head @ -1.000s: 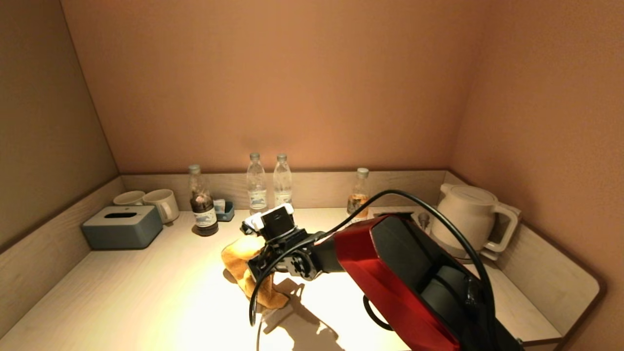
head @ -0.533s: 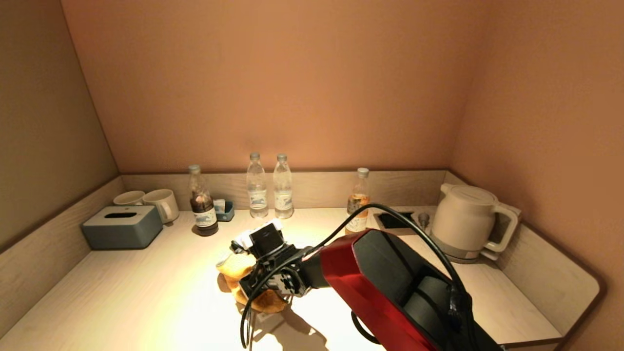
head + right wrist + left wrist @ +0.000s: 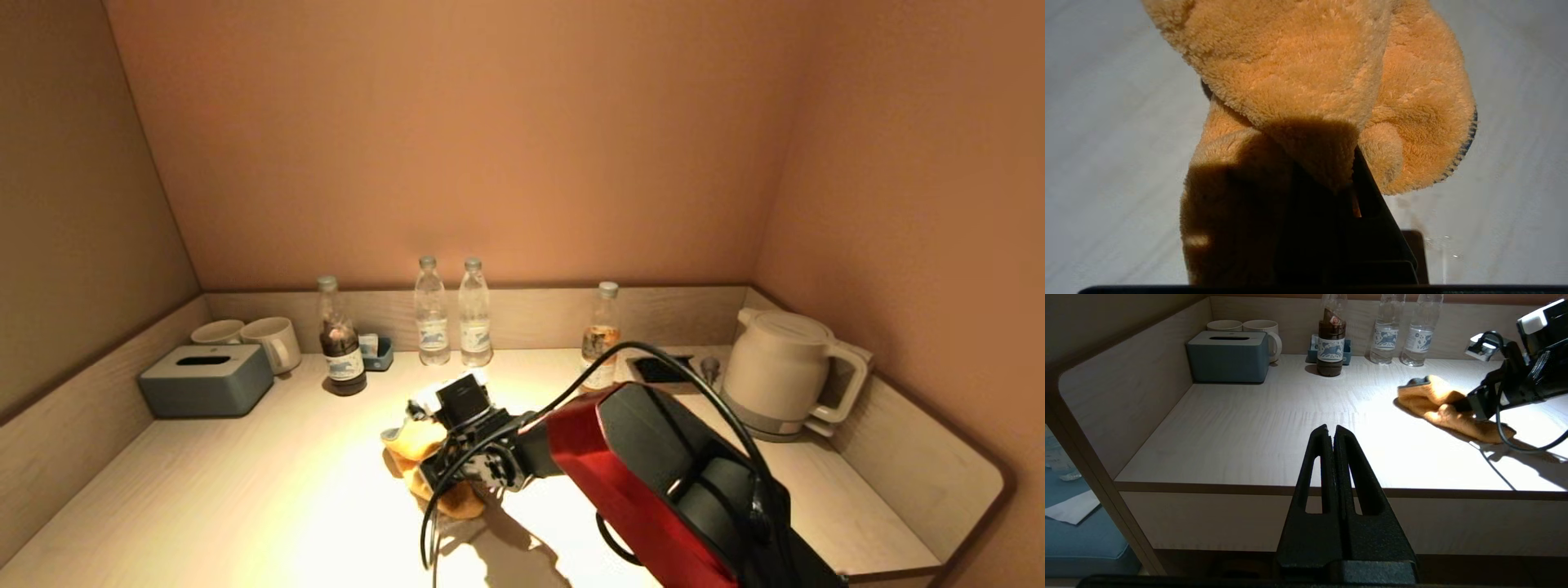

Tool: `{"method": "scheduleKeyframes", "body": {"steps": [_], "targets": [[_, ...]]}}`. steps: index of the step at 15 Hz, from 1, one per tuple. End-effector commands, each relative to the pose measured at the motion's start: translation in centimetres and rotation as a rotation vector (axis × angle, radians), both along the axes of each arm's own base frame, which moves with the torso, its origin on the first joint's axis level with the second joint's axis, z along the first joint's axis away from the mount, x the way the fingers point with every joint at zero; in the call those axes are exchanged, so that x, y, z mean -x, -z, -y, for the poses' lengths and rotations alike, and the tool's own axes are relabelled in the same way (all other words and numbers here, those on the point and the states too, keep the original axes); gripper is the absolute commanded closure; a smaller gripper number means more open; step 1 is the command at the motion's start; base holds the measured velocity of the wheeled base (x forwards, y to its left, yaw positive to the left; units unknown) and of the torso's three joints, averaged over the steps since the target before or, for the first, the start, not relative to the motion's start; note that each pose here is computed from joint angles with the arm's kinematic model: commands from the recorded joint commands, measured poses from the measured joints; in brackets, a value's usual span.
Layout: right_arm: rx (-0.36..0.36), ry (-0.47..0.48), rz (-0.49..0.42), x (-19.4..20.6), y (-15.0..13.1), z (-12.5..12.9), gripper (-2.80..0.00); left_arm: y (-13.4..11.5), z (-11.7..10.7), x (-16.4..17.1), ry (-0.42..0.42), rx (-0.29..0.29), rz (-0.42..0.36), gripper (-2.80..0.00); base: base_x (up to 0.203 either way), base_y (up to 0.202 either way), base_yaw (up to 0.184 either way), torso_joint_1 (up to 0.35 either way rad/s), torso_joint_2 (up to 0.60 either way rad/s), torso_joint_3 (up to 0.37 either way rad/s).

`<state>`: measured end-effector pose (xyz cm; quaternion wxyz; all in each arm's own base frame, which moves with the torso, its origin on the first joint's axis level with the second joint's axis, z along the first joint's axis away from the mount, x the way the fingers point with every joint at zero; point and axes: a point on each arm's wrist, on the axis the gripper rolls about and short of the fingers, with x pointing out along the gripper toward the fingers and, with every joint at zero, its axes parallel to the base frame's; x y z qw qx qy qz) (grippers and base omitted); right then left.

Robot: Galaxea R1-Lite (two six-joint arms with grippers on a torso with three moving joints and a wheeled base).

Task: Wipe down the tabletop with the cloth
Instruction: Sweep the stains on the table

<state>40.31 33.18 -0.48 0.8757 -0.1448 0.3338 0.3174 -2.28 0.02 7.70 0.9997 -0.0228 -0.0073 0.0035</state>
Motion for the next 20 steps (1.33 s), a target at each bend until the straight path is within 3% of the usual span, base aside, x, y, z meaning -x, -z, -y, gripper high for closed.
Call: {"method": "scheduleKeyframes", "body": {"steps": [1,9,12,17,20], "targets": [[0.027,0.071,-0.036,-1.4,1.0,2.7,0.00,0.0,0.0,0.0,0.000,0.000,0.001,0.00,0.000,0.000,0.000,0.000,0.00,0.000],[-0.008,0.209,-0.059,-3.1,-1.2,7.6,0.00,0.0,0.0,0.0,0.000,0.000,0.001,0.00,0.000,0.000,0.000,0.000,0.00,0.000],[-0.010,0.215,-0.060,-2.8,-1.6,8.0,0.00,0.0,0.0,0.0,0.000,0.000,0.001,0.00,0.000,0.000,0.000,0.000,0.00,0.000],[0.019,0.206,-0.108,1.3,-2.1,10.0,0.00,0.0,0.0,0.0,0.000,0.000,0.001,0.00,0.000,0.000,0.000,0.000,0.00,0.000],[0.009,0.151,-0.098,3.1,-2.7,8.4,0.00,0.0,0.0,0.0,0.000,0.000,0.001,0.00,0.000,0.000,0.000,0.000,0.00,0.000]]}}
